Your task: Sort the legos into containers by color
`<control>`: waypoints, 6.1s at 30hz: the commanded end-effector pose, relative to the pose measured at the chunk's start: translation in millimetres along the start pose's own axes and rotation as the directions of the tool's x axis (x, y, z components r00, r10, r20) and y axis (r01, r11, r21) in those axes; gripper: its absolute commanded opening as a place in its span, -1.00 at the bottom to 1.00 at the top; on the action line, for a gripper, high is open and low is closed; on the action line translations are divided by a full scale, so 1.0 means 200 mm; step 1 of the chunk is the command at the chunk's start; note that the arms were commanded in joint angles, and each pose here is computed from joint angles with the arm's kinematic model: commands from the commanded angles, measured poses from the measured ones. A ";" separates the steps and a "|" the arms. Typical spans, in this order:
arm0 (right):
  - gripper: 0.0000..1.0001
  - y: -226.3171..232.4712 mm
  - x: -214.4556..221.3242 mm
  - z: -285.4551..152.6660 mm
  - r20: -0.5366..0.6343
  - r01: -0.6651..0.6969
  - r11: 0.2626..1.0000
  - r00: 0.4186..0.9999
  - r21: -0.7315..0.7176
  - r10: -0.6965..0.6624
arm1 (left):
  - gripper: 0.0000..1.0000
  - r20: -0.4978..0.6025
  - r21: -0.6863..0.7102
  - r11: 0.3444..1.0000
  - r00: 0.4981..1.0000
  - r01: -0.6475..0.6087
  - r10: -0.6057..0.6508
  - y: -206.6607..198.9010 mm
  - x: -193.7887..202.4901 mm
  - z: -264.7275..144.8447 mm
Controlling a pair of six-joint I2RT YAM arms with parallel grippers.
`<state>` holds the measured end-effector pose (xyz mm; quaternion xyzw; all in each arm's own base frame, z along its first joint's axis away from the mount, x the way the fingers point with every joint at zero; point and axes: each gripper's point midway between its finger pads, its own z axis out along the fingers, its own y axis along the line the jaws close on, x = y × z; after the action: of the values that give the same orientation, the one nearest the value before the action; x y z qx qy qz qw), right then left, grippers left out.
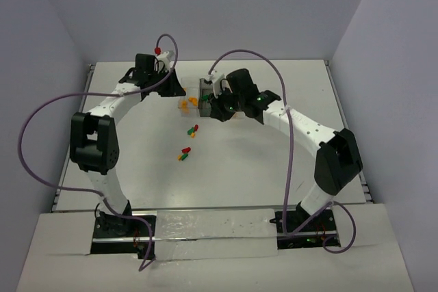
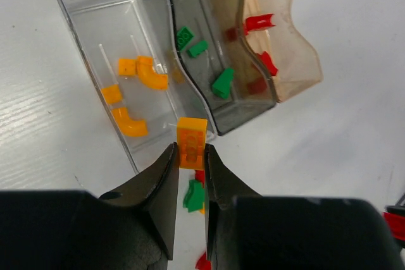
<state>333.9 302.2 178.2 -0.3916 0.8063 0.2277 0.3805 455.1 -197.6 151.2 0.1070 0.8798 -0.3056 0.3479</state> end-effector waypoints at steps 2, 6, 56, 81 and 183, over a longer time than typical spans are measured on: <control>-1.00 -0.03 -0.12 0.01 0.036 -0.139 0.981 0.989 -0.136 0.145 | -0.99 0.077 -0.049 0.999 0.997 -0.019 0.023 0.03 -0.16 0.08; -1.00 -0.09 -0.16 0.01 0.048 -0.185 0.972 0.980 -0.148 0.194 | -0.97 0.080 -0.053 0.998 0.997 -0.018 0.023 0.04 -0.17 0.12; -0.03 -0.80 -0.11 0.20 0.002 -0.340 0.889 0.934 0.306 0.356 | 0.34 -0.009 0.039 0.924 0.924 -0.381 0.382 -0.20 0.32 -0.49; -0.04 -0.58 0.07 -0.12 -0.009 -0.320 0.900 0.941 0.295 0.337 | 0.04 -0.366 0.020 0.852 0.789 -0.523 0.493 -0.25 0.92 -0.20; -0.22 0.30 -0.10 0.22 -0.185 -0.598 0.722 0.799 -0.348 0.572 | -1.00 0.017 -0.169 0.981 0.995 -0.091 0.095 -0.55 0.22 -0.32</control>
<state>309.6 366.9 153.3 -0.1799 0.8532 0.4605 0.1660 335.5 -238.2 173.1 0.1198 0.9144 -0.1850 0.3395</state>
